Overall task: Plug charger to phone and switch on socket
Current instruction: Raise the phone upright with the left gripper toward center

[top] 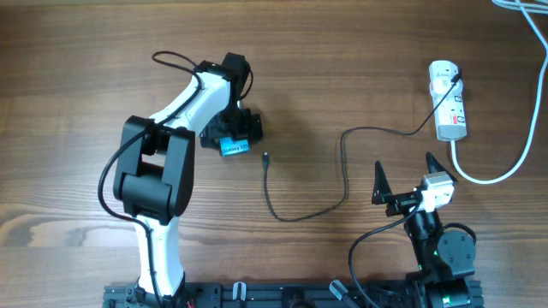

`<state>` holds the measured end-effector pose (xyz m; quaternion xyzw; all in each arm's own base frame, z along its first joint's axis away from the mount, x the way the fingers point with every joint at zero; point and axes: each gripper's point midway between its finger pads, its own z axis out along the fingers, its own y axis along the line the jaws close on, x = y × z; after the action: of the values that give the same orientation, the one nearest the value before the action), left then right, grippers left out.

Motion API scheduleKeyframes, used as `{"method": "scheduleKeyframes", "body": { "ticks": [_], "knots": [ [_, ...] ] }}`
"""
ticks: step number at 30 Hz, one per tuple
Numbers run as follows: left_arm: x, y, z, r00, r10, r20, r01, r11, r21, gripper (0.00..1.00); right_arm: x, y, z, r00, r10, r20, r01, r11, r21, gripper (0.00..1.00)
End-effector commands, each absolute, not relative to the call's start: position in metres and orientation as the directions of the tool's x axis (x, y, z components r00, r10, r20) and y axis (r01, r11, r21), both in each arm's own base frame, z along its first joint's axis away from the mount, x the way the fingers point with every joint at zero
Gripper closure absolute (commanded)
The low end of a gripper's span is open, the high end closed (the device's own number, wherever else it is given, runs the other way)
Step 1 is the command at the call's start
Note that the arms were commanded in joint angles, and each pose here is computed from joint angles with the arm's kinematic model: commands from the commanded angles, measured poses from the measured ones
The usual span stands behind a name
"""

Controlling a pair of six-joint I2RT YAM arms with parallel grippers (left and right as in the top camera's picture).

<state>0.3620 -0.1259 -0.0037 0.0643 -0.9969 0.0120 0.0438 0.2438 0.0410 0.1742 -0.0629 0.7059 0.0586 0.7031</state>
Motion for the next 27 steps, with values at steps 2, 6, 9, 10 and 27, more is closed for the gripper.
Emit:
{"method": "scheduleKeyframes", "body": {
  "ticks": [2,6,9,10,27],
  "knots": [
    [0.396,-0.112,-0.025,-0.986,-0.164,-0.014,-0.163,0.986,-0.045,0.0,0.244,0.039,0.177,0.011,-0.018,-1.0,-0.157,0.987,-0.019,0.0],
    [0.415,-0.105,-0.024,-0.96,-0.271,-0.068,-0.266,0.96,-0.083,0.0,0.244,0.039,0.177,0.011,-0.017,-1.0,-0.157,0.987,-0.019,0.0],
    [0.403,-0.109,-0.024,-0.964,-0.265,-0.017,-0.263,0.961,-0.08,0.0,0.244,0.039,0.177,0.011,-0.017,-1.0,-0.157,0.987,-0.019,0.0],
    [0.394,-0.109,-0.025,-0.966,-0.259,0.013,-0.259,0.964,-0.063,0.0,0.244,0.039,0.177,0.011,-0.017,-1.0,-0.157,0.987,-0.019,0.0],
    [0.395,-0.121,-0.026,-0.969,-0.246,-0.031,-0.245,0.969,-0.026,0.02,0.244,0.039,0.177,0.012,-0.018,-1.0,-0.157,0.987,-0.019,0.0]
  ]
}}
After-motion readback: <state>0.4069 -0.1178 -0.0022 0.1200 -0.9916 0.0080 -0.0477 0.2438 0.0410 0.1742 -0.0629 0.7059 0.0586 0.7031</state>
